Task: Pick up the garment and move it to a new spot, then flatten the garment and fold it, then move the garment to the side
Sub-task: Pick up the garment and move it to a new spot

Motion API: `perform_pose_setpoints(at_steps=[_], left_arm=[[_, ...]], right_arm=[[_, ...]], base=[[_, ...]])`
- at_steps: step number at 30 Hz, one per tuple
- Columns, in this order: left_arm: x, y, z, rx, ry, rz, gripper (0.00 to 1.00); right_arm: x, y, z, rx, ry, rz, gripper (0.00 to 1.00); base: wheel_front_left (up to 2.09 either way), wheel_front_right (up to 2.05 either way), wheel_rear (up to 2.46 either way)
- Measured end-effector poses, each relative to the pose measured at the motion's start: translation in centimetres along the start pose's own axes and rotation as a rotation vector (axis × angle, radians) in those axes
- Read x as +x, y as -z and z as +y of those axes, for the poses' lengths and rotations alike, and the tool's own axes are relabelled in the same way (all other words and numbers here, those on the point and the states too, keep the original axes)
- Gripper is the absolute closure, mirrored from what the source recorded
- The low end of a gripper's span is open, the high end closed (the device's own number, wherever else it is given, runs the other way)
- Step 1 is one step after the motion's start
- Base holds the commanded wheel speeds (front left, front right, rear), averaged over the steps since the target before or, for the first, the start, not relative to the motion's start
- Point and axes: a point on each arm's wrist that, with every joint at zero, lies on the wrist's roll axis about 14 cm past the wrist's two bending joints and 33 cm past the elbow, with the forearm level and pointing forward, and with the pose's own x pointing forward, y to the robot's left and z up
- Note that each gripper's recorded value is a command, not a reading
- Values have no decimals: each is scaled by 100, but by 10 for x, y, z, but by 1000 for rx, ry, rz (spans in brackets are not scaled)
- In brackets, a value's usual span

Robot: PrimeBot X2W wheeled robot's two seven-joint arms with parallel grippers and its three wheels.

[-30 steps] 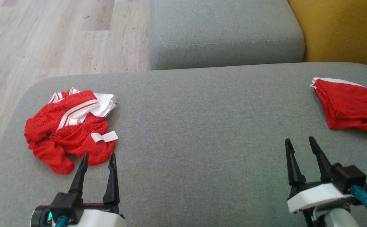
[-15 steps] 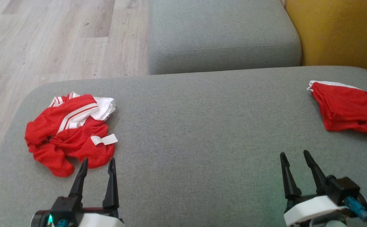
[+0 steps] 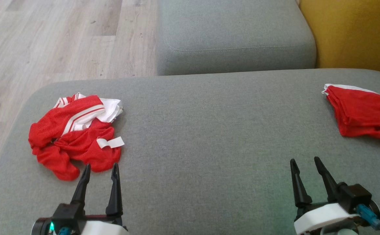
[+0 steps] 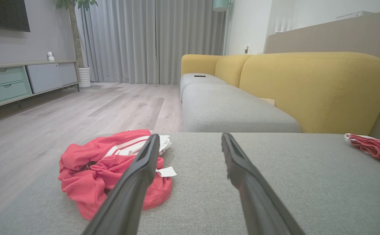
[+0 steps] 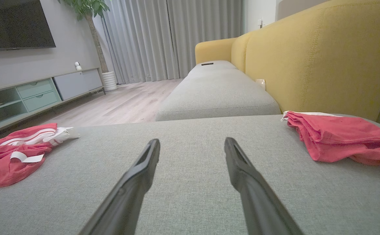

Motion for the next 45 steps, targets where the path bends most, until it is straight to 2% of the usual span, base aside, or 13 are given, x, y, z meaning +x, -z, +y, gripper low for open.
perform_pose_setpoints(at_steps=[23, 28, 45], left_arm=[[-7, 3, 13, 6, -46, 12, 0], [-19, 1, 31, 21, -111, 6, 0], [-88, -12, 106, 70, -399, -20, 0]], right_arm=[[3, 9, 10, 6, -31, 30, 0], [4, 23, 29, 7, -89, 74, 0], [27, 34, 101, -14, -320, 124, 0]], base=[[0, 0, 0], [0, 0, 0], [0, 0, 0]])
